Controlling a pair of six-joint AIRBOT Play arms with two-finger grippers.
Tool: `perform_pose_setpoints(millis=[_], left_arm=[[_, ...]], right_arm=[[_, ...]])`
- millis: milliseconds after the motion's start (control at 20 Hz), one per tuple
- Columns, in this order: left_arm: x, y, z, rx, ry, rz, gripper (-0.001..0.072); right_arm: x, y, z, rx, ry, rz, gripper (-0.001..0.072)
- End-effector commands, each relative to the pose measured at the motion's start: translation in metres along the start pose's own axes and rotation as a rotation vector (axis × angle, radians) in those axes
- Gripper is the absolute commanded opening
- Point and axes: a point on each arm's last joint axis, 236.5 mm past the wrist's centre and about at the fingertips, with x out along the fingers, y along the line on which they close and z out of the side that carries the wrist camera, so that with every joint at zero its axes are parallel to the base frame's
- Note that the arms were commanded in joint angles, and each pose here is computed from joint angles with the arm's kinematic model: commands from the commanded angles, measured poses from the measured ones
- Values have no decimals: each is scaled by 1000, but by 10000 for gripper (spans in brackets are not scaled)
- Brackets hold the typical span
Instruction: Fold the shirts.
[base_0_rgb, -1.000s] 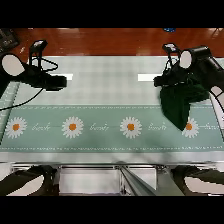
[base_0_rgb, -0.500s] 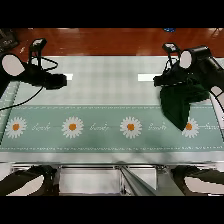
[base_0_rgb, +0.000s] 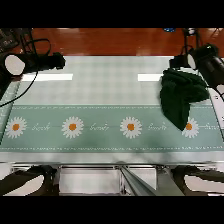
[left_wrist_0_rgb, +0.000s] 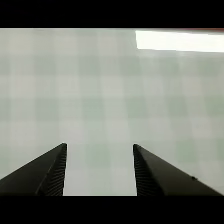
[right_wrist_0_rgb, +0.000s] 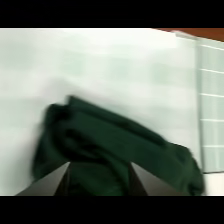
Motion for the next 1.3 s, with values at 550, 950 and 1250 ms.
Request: perform_pose_setpoints(millis=[550,950,1250], left_arm=[[21,64,-72,-63,293,126,508],[-98,86,-42,-27,279,170,508],[-153,53,-125,-37,256,99,508]], right_arm=[[105,-1,-174,367,595,196,369],[10,-17,-41,243,323,345,21],[-212,-49,137,179,-382,387,21]])
